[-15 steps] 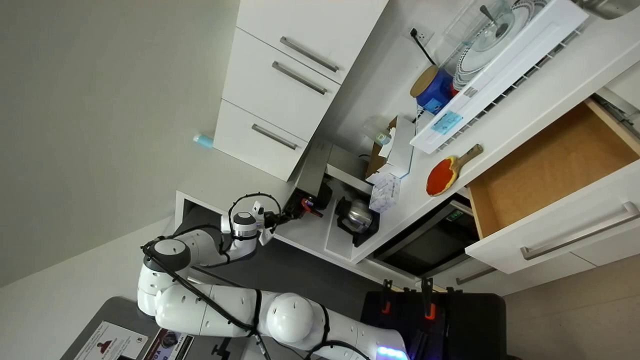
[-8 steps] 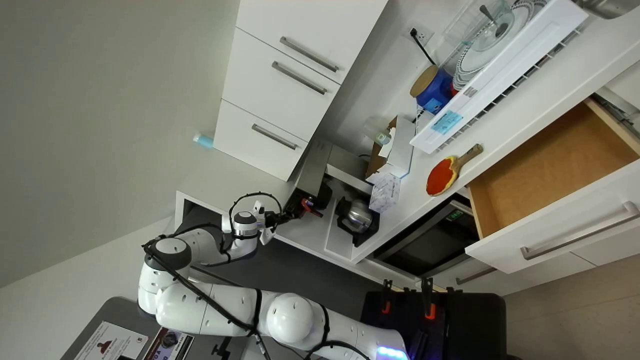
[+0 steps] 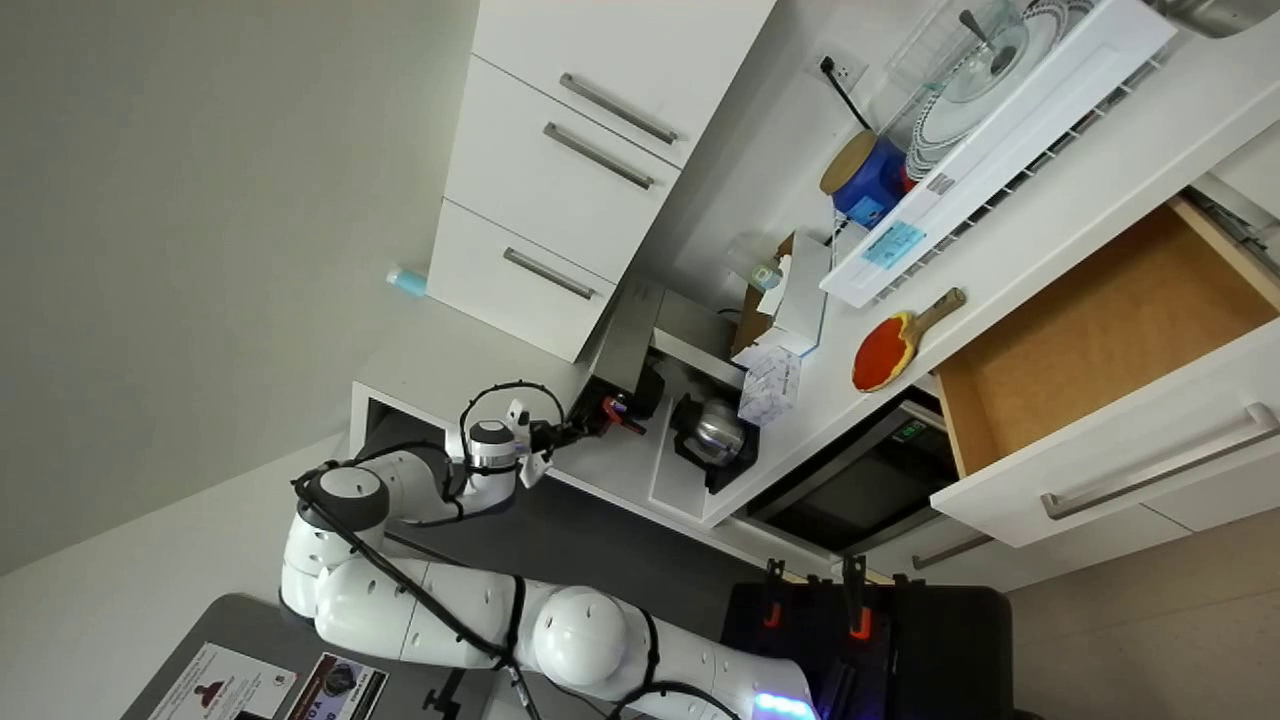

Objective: Push the button on the coffee machine

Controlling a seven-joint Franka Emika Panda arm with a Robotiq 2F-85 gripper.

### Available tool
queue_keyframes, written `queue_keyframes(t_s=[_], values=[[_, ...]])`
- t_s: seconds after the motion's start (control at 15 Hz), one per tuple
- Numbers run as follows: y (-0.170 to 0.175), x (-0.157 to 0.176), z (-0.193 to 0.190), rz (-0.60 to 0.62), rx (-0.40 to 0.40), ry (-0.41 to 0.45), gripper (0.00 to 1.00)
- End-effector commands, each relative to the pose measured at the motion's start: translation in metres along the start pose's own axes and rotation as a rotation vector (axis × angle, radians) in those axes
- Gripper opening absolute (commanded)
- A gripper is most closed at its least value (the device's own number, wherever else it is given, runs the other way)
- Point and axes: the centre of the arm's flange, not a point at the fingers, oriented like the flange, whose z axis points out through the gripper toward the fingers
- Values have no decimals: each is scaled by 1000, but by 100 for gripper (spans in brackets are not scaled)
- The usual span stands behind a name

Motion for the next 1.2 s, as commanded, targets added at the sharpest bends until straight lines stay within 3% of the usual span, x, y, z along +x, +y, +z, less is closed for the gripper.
queue_keyframes(t_s=[0.0,0.87,1.13], values=[[-9,14,7,-28,21,18,0],[-8,20,13,-154,-32,83,0],[-19,8,-6,-161,-20,35,0]])
